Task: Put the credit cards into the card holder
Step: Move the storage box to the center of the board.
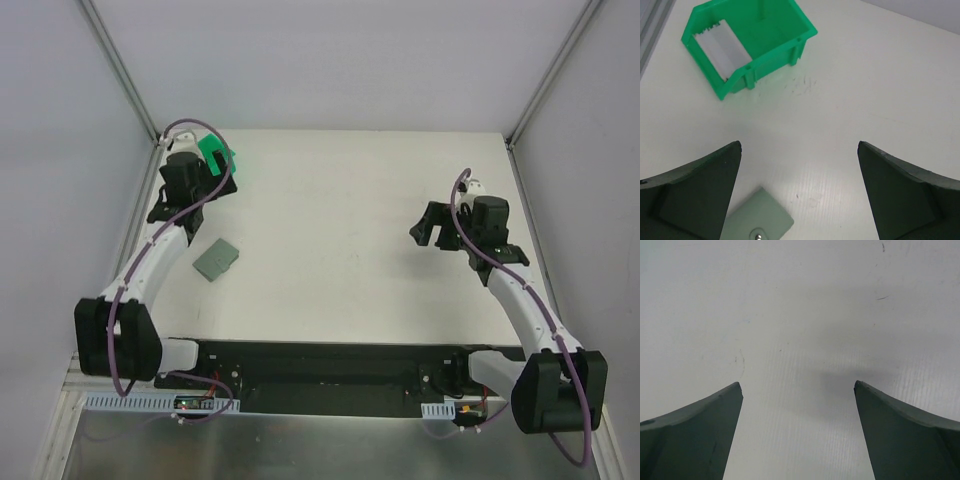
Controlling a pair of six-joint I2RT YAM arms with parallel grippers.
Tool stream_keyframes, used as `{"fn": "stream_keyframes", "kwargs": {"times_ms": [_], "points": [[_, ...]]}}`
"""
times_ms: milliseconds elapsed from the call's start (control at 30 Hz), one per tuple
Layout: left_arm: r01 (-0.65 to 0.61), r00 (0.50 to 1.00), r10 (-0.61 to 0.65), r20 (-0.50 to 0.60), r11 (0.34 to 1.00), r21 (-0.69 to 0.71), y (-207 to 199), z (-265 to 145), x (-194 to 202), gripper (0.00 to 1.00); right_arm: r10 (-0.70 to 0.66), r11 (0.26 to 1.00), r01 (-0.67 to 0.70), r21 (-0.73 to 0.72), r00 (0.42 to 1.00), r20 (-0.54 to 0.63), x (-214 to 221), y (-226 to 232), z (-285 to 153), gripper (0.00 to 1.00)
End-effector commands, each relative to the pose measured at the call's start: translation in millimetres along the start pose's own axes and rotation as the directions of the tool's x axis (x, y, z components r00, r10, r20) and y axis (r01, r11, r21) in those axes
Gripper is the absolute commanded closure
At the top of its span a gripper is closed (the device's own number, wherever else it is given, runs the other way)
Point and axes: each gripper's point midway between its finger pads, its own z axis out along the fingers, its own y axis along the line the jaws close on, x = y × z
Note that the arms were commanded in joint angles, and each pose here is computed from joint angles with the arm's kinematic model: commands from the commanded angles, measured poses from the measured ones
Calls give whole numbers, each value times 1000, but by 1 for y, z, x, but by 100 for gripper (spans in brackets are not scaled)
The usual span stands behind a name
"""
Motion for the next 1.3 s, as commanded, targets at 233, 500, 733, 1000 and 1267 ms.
{"fn": "stream_keyframes", "kwargs": {"times_ms": [233, 500, 733, 1000, 1267], "points": [[-217, 972, 233, -35, 943, 252, -41, 94, -43, 1, -16, 998, 16, -66, 1000, -8, 7, 19, -35, 4], [-216, 964, 251, -84, 929, 300, -28, 156, -43, 1, -17, 999, 16, -38, 1000, -20, 22, 15, -47, 4], [-212, 949, 273, -160, 923, 322, -22, 191, -19, 1, -10, 1000, 10, -18, 1000, -24, 25, 12, -50, 4], [-157, 925, 269, -268, 914, 375, -23, 191, 21, 1, 1, 1000, -1, -9, 999, -38, 26, 10, -46, 4], [-84, 913, 242, -330, 900, 428, -31, 181, 41, 4, 12, 1000, -13, -22, 999, -45, 28, 12, -43, 4]]}}
